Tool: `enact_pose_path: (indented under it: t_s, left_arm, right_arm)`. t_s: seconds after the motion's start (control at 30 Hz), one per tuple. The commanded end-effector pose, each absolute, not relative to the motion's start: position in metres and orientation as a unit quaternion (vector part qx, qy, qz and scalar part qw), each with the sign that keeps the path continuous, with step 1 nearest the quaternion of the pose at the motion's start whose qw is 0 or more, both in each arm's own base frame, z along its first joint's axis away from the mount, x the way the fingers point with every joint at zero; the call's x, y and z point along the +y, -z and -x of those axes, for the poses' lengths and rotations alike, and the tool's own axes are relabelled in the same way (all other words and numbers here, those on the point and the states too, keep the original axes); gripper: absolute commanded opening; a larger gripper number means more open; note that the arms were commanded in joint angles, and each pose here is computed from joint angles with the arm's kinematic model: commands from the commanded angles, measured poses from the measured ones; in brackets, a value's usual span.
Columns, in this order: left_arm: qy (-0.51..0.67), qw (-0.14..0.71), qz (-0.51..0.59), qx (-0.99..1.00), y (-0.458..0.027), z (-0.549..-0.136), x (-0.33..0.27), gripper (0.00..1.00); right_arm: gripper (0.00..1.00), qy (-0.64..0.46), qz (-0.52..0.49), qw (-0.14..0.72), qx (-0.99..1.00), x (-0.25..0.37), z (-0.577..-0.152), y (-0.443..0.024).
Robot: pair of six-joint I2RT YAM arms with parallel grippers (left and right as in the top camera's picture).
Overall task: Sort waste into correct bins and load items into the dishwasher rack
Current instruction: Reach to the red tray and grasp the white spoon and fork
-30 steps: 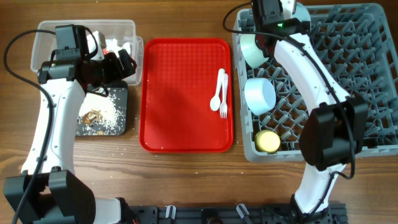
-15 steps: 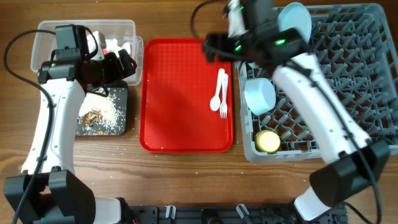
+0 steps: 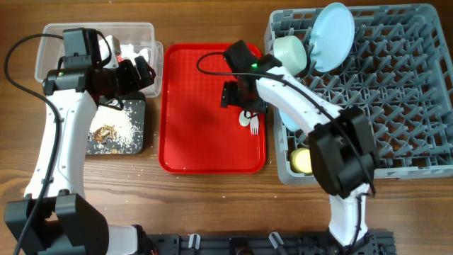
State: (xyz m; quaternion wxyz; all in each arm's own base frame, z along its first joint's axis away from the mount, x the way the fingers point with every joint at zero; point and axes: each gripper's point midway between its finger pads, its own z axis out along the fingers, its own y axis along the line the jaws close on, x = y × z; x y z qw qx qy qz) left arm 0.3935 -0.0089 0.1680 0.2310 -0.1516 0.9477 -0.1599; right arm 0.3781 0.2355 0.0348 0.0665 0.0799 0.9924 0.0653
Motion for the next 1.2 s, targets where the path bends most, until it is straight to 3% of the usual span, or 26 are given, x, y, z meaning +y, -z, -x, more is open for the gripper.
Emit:
enact_pose_path:
  t_s: [0.0, 0.2, 0.3, 0.43, 0.5, 0.57, 0.8, 0.93, 1.03, 1.13, 1.17]
  left_arm:
    - [0.156, 0.241, 0.15, 0.946, -0.174, -0.393, -0.006, 1.0]
    - [0.156, 0.241, 0.15, 0.946, -0.174, -0.393, -0.006, 1.0]
    - [0.156, 0.241, 0.15, 0.946, -0.174, -0.393, -0.006, 1.0]
    - [0.156, 0.241, 0.15, 0.946, -0.174, -0.393, -0.006, 1.0]
    - [0.156, 0.241, 0.15, 0.946, -0.174, -0.393, -0.006, 1.0]
    - [0.156, 0.241, 0.15, 0.946, -0.174, -0.393, -0.006, 1.0]
    - [0.156, 0.241, 0.15, 0.946, -0.174, -0.393, -0.006, 1.0]
    - [0.156, 0.241, 0.15, 0.946, -0.174, -0.393, -0.006, 1.0]
    - [0.156, 0.241, 0.15, 0.946, -0.174, -0.393, -0.006, 1.0]
    - [0.156, 0.241, 0.15, 0.946, -0.174, -0.393, -0.006, 1.0]
    - [0.156, 0.241, 0.15, 0.946, -0.174, -0.393, -0.006, 1.0]
  right_arm:
    - [0.85, -0.021, -0.124, 0.089, 0.988, 0.22, -0.386, -0.025]
    - [0.84, 0.006, -0.134, 0.082, 0.988, 0.213, -0.385, -0.006]
    - [0.79, 0.0, -0.134, 0.079, 0.988, 0.216, -0.385, -0.004]
    - [0.51, -0.009, -0.129, 0.075, 0.989, 0.22, -0.384, -0.003]
    - [0.3, -0.012, -0.127, 0.073, 0.989, 0.221, -0.384, -0.003]
    - [0.21, -0.017, -0.122, 0.072, 0.99, 0.224, -0.383, -0.003]
    - [0.14, -0.029, -0.117, 0.071, 0.99, 0.229, -0.385, -0.002]
    - [0.33, -0.04, -0.116, 0.064, 0.99, 0.235, -0.387, 0.011]
    - [0.33, -0.057, -0.114, 0.051, 0.99, 0.243, -0.386, 0.024]
    - [0.04, -0.066, -0.114, 0.039, 0.991, 0.247, -0.383, 0.028]
    - [0.04, -0.069, -0.113, 0.04, 0.99, 0.248, -0.383, 0.027]
